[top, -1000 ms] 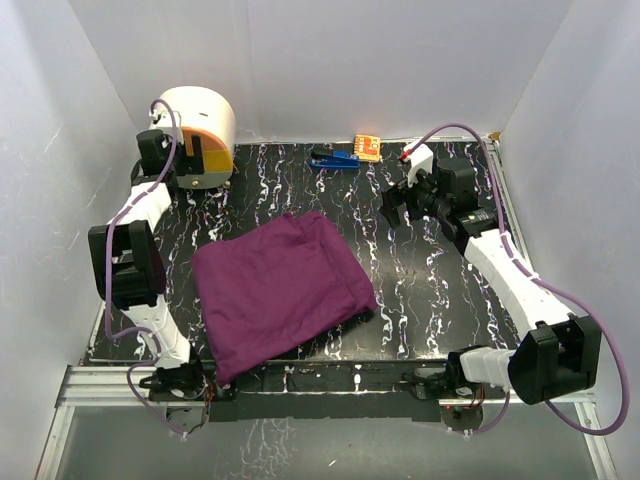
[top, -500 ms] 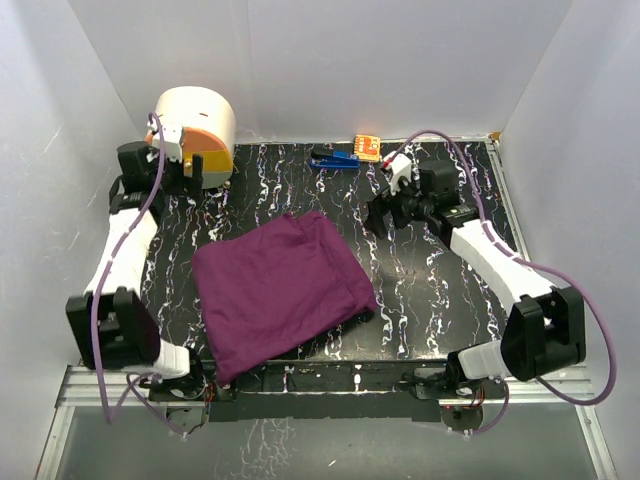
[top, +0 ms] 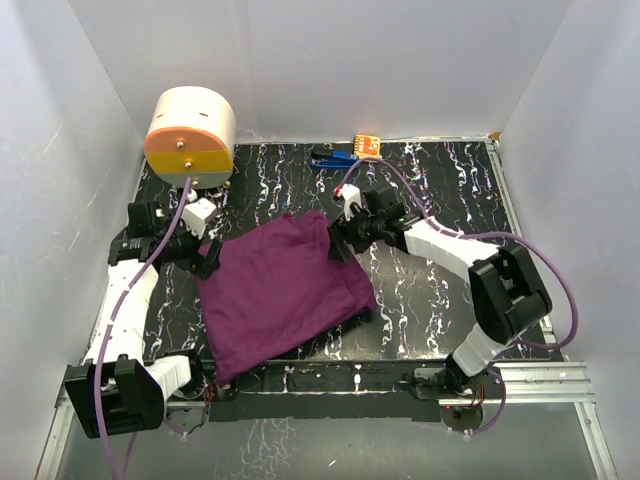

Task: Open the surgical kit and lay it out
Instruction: Open the surgical kit at the center of the board.

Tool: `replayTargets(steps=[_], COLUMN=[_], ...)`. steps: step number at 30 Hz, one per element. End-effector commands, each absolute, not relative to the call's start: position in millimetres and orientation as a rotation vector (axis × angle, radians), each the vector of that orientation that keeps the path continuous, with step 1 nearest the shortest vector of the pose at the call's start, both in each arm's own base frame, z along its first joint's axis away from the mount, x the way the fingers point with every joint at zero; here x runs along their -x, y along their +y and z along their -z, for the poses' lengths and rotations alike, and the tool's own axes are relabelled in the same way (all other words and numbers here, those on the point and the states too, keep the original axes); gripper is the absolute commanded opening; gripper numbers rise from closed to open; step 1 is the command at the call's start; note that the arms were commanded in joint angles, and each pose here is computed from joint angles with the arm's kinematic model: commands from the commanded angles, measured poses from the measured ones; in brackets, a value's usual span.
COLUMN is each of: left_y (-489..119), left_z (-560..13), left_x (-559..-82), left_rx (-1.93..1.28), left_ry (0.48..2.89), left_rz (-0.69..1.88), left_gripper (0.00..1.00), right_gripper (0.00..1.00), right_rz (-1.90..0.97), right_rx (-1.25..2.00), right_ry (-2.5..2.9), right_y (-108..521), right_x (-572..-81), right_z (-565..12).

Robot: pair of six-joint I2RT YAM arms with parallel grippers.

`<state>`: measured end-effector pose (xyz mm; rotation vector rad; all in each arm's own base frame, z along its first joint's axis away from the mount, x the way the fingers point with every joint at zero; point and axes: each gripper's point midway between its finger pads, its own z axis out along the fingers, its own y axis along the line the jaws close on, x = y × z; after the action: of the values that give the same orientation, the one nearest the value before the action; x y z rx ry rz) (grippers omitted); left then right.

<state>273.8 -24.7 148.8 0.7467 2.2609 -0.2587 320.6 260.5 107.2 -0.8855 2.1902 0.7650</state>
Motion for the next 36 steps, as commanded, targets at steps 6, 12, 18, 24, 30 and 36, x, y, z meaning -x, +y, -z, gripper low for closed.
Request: replayTargets(steps=[6,12,18,24,30,36], left_y=[-35,-26,-39,-55,-97,-133], left_z=[-123,-98,-78,-74,-53,-52], left_x=[-223,-234,-249,-286,-322,-374], left_rx=[-1.027,-0.890,-0.815,-0.753,-0.877,-0.857], left_ry=[2.287,2.386,2.387,2.363,2.383,2.404], left_rz=[0.361,0.328,0.452,0.507,0.484,0.527], left_gripper=[0.95,0.91,0.73,0.55,0.50,0.47], right_gripper=[0.68,0.56,0.45,0.39,0.37,0.37], right_rz=[-0.673,-0.570,-0.486,-0.446,-0.410,-0.369], right_rx=[0.820,0.763,0.668,0.528,0.404,0.306], right_ry=[2.178,2.227,2.243,2.204,2.175,2.161], right_y=[274,261,245,217,182,149], right_x=[-352,-361,-360,-363,-371,-377], right_z=[-104,-92,-86,-92,-102,-108])
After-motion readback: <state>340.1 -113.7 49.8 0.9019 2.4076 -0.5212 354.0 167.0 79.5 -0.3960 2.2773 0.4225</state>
